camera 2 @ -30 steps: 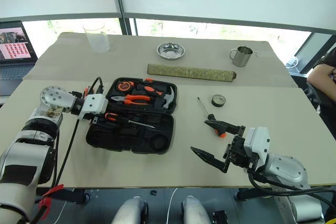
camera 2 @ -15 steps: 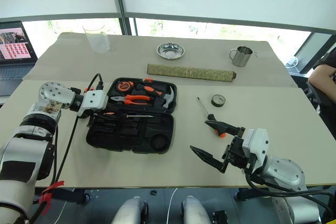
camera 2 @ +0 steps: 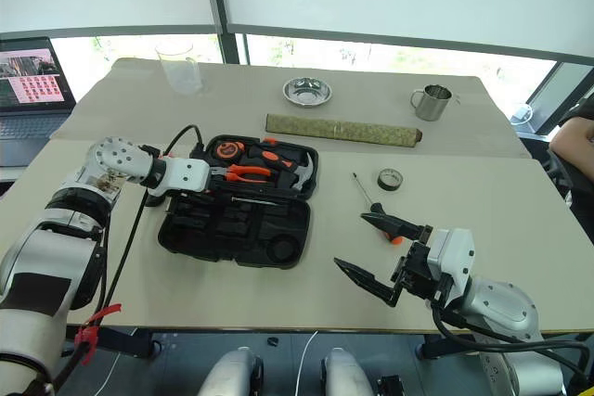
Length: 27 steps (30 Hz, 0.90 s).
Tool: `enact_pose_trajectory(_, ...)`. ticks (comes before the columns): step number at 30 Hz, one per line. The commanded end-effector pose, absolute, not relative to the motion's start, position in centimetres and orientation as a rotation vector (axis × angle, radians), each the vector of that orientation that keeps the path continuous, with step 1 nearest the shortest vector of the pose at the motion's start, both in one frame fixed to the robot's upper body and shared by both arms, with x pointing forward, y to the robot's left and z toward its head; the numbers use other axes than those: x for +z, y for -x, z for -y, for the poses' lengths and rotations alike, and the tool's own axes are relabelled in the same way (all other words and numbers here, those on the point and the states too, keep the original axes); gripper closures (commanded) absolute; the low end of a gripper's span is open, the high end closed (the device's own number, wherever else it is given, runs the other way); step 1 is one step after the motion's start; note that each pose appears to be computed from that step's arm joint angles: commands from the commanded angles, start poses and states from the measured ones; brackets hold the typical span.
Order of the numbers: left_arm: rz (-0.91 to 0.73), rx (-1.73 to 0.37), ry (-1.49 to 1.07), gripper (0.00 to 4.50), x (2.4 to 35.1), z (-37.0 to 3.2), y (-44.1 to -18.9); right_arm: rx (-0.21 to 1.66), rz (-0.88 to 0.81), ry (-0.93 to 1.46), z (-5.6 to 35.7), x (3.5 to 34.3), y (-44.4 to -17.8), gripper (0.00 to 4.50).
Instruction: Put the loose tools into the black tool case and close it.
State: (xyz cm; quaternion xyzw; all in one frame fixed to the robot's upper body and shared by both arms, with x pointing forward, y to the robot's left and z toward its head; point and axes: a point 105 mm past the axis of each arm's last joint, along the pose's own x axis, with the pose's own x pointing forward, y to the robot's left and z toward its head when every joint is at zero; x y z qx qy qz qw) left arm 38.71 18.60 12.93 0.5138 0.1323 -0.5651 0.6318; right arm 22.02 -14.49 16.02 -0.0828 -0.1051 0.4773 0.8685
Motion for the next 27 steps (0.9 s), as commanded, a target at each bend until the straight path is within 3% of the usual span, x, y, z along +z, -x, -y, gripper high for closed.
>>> enact_pose_trajectory(1,-0.314,-1.295,-1.149,3.45,12.7,-18.6,-38.6,1.011,0.278,0.201,14.0,17.2,-21.7,0.00)
enact_pose_trajectory(6,-0.104,-1.227,-0.960,1.57,15.5,-17.3,-39.3,1.019,0.279,0.195,13.8,17.2,-21.8,0.00)
enact_pose_trajectory(10,-0.036,-1.210,-0.845,1.57,16.9,-17.5,-39.2,1.024,0.273,0.190,13.8,17.1,-21.7,0.00)
enact_pose_trajectory(14,-0.047,-1.191,-0.737,1.57,16.2,-18.4,-38.9,1.028,0.267,0.186,13.7,17.0,-21.7,0.00)
enact_pose_trajectory(17,-0.058,-1.174,-0.658,2.28,15.5,-18.4,-38.9,1.028,0.270,0.184,13.6,17.0,-21.8,0.00)
enact_pose_trajectory(20,-0.087,-1.146,-0.617,3.41,14.1,-18.0,-39.1,1.024,0.273,0.183,13.6,17.0,-21.9,0.00)
enact_pose_trajectory(21,-0.096,-1.139,-0.614,3.51,13.7,-17.9,-39.1,1.024,0.273,0.183,13.6,17.0,-21.9,0.00)
enact_pose_trajectory(22,-0.111,-1.135,-0.616,4.10,13.2,-17.9,-39.1,1.021,0.273,0.183,13.6,16.9,-21.9,0.00)
enact_pose_trajectory(24,-0.142,-1.125,-0.632,4.45,12.2,-17.9,-39.0,1.015,0.273,0.184,13.7,16.9,-21.9,0.00)
enact_pose_trajectory(27,-0.179,-1.120,-0.644,4.45,11.1,-17.9,-38.8,1.007,0.273,0.182,13.7,16.8,-21.8,0.00)
